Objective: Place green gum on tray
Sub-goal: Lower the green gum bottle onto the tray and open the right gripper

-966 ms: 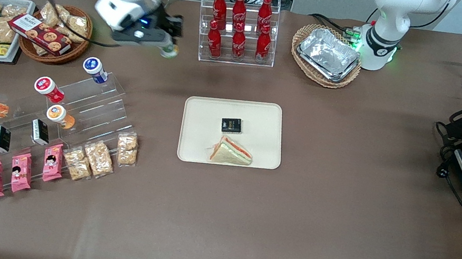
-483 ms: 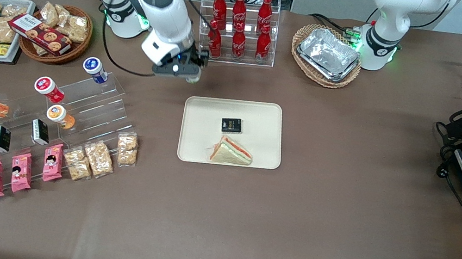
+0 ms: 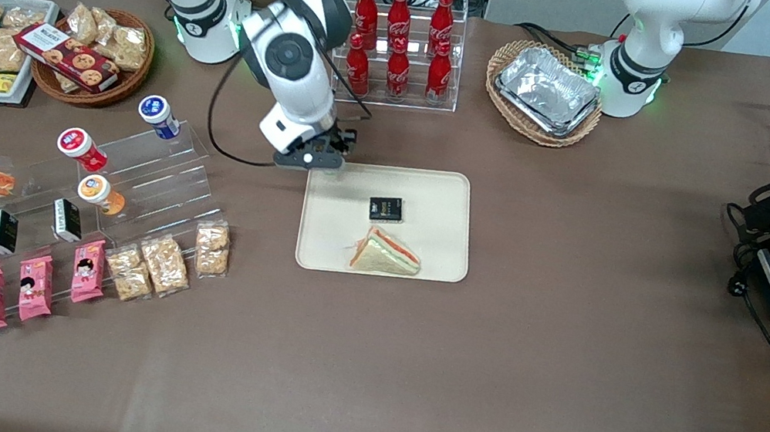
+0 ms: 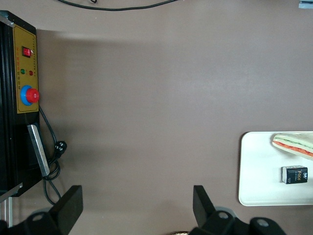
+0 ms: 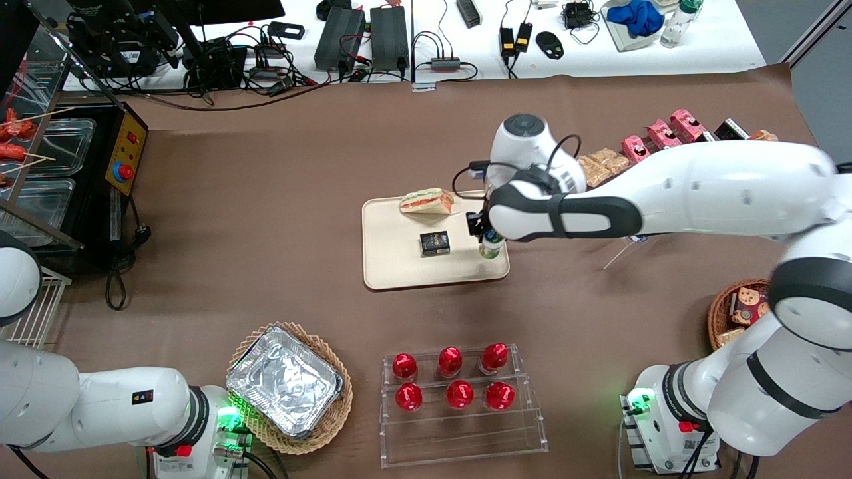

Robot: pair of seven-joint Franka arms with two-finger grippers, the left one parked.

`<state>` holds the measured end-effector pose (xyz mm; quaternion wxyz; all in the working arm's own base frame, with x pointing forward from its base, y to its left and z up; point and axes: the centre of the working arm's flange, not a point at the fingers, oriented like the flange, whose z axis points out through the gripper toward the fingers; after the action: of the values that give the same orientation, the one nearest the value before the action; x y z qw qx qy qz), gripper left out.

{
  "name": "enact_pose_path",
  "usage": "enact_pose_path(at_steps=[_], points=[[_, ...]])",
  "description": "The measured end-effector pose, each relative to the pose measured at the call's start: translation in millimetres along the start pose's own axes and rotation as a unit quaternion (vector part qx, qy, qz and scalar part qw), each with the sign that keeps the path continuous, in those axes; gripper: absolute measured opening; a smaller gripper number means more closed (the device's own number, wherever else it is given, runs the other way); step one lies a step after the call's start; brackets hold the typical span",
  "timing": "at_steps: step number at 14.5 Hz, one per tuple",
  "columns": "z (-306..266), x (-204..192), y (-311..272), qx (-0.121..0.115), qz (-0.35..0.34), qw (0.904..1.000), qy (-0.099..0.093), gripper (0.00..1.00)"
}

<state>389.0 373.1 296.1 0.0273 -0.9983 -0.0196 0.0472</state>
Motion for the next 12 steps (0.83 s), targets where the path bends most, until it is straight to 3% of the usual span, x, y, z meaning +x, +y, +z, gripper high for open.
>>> enact_pose_path(at_steps=[8, 9, 12], points=[[69.1, 3.6, -11.7, -0.005, 0.016, 0.9998, 0.014, 0.59], [68.6, 4.5, -11.4, -0.005, 0.017, 0.9997, 0.015, 0.61], [65.9, 9.7, -8.2, -0.003, 0.022, 0.9996, 0.018, 0.84]])
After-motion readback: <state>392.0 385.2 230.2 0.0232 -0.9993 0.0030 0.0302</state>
